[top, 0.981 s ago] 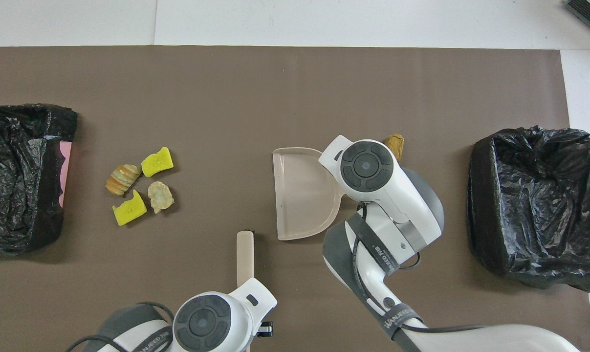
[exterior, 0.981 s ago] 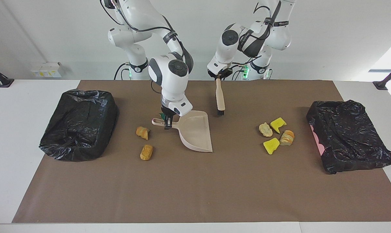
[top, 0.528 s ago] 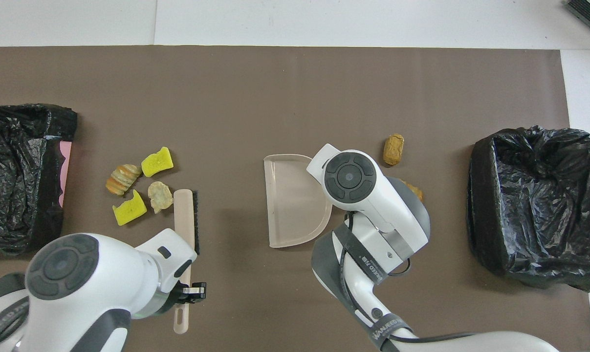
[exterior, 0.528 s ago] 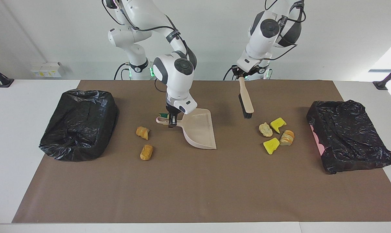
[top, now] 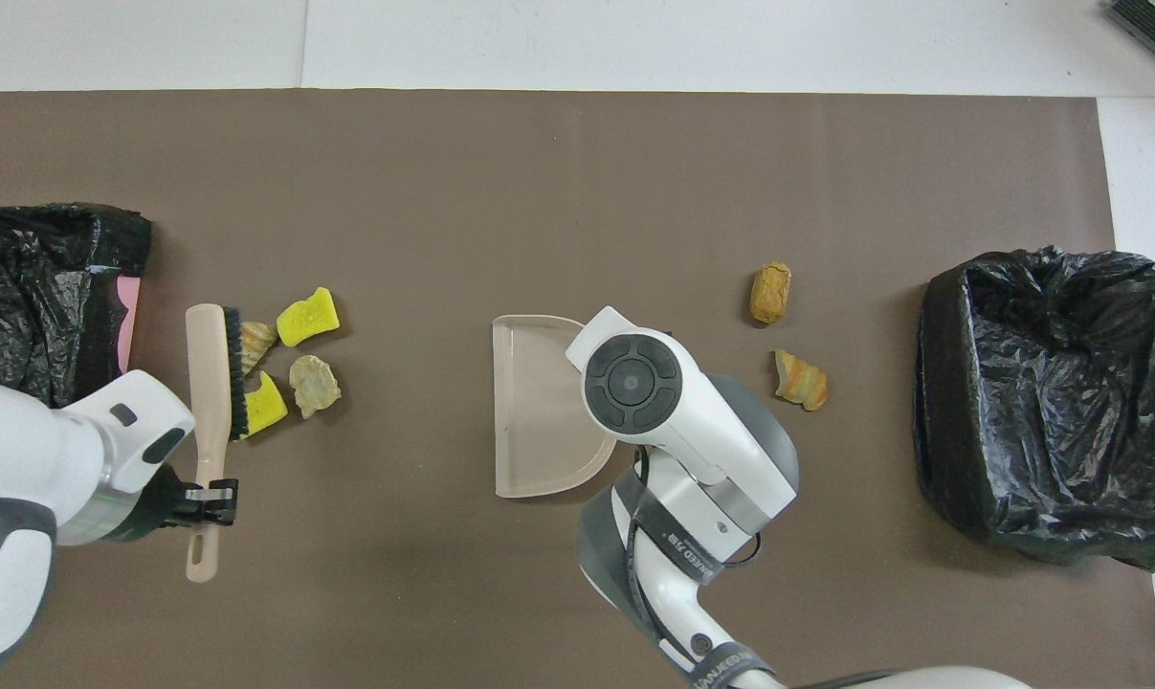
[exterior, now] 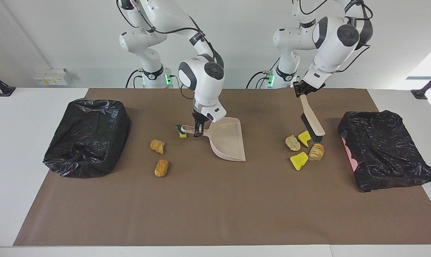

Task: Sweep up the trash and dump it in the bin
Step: 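Move the brush with the left gripper behind the yellow sponge pieces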

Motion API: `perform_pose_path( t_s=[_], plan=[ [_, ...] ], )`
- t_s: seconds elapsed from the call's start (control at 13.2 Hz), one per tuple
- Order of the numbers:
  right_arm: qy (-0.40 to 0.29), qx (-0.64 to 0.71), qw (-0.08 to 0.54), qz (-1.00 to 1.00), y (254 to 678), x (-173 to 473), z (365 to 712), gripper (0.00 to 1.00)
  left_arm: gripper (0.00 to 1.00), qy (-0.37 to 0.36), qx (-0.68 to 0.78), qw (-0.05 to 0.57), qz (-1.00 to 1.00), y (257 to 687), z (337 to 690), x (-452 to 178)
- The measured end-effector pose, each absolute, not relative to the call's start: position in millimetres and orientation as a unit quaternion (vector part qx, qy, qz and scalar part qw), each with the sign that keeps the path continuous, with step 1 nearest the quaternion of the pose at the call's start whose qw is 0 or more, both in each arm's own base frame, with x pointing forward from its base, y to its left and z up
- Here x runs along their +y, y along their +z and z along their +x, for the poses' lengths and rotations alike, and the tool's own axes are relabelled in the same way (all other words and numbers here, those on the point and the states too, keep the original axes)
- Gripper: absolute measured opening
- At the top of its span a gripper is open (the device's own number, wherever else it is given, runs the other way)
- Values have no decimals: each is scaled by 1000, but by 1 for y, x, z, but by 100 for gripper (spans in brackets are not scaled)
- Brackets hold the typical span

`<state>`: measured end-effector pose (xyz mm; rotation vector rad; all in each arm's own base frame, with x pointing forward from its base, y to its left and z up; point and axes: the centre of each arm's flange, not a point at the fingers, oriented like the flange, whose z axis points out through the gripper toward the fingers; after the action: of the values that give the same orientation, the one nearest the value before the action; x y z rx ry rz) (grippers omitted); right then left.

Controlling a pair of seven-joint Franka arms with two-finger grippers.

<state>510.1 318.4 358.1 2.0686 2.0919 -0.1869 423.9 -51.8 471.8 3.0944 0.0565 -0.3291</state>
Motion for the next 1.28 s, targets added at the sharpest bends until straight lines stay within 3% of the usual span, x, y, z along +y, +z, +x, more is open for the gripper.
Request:
perform_pose_path(
  t_s=[0.38,0.68,0.91,1.28],
  plan=[
    [-62,707,97,698,356,320,510,31,27,-90,-20,-20,996,476,477,8],
    [-61,707,96,698,354,321,510,31,27,-102,-41,-43,993,428,520,24],
    [-62,705,96,699,352,321,510,31,27,-132,-48,-40,989,382,519,20],
    [-63,703,96,702,348,321,510,31,27,-138,-63,-41,988,346,493,0]
  ],
)
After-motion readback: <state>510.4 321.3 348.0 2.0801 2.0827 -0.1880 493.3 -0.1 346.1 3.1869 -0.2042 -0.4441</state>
